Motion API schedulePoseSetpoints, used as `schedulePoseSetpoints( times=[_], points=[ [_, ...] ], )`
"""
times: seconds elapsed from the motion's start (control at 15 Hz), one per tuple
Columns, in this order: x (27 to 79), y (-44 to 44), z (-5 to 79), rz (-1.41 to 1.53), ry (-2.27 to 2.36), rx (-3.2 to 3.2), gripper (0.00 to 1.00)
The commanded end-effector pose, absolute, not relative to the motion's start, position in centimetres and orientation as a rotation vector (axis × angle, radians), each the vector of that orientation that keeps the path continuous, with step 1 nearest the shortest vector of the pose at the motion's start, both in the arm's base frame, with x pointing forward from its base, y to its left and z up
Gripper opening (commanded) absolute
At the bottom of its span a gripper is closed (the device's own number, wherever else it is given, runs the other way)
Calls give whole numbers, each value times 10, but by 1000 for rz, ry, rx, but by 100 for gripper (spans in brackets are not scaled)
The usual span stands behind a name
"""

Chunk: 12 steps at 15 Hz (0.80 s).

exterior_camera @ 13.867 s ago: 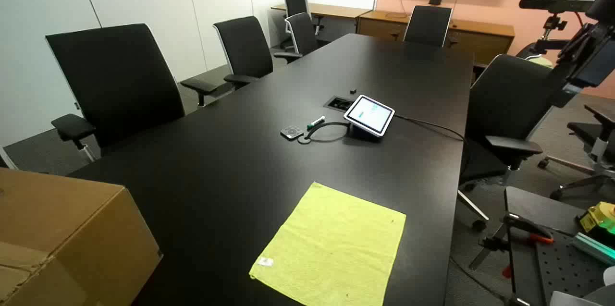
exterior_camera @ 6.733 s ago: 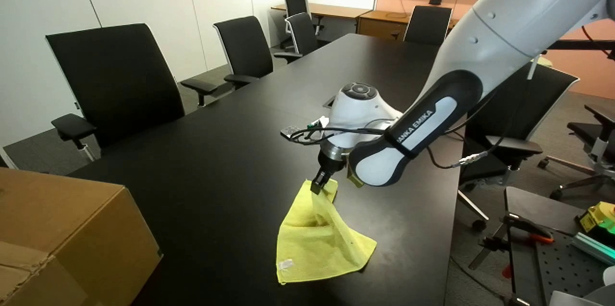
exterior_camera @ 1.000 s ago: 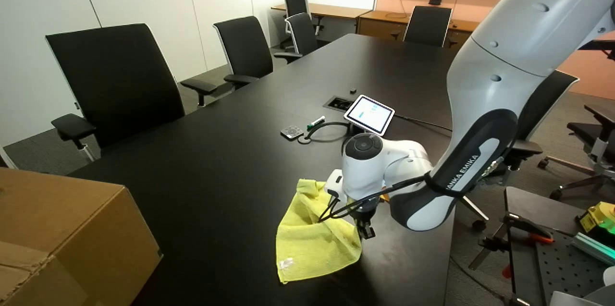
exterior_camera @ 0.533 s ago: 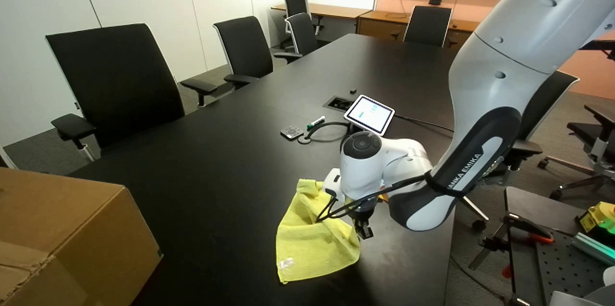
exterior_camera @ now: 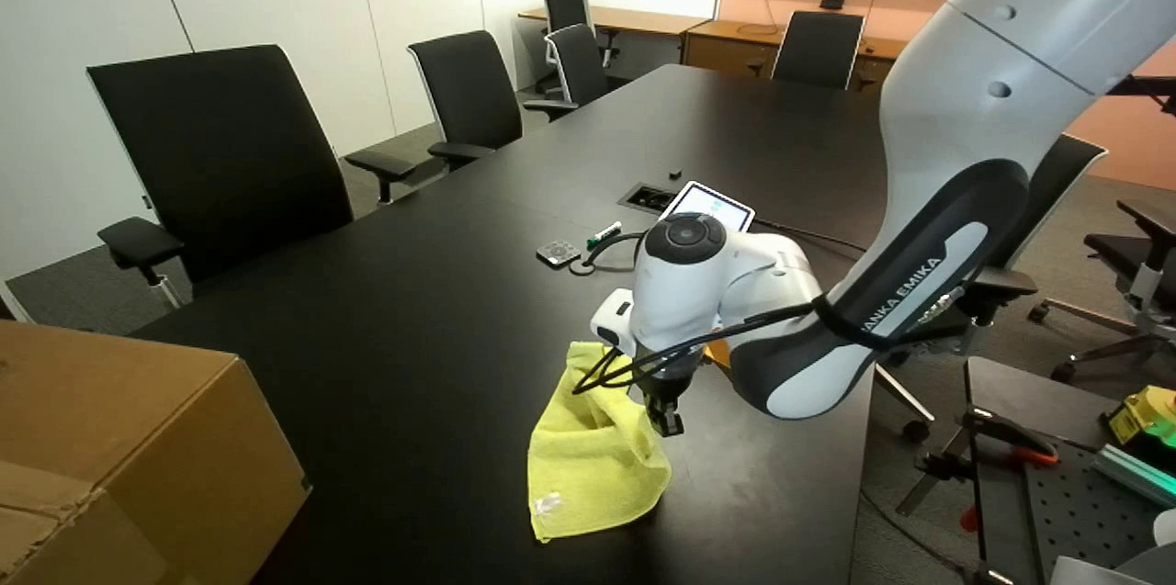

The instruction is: Fold the cloth

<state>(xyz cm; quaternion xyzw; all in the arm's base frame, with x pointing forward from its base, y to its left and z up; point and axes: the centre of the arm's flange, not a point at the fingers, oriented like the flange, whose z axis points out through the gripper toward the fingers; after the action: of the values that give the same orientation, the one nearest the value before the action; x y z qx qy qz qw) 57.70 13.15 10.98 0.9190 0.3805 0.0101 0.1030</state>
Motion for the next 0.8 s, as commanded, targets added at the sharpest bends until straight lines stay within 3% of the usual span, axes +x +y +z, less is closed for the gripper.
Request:
schedulePoseSetpoints(
  times=[0.0,0.73],
  points=[
    [587,157,140,112,1099,2730,1],
    [629,265,145,357,812,2875,1]
  ],
)
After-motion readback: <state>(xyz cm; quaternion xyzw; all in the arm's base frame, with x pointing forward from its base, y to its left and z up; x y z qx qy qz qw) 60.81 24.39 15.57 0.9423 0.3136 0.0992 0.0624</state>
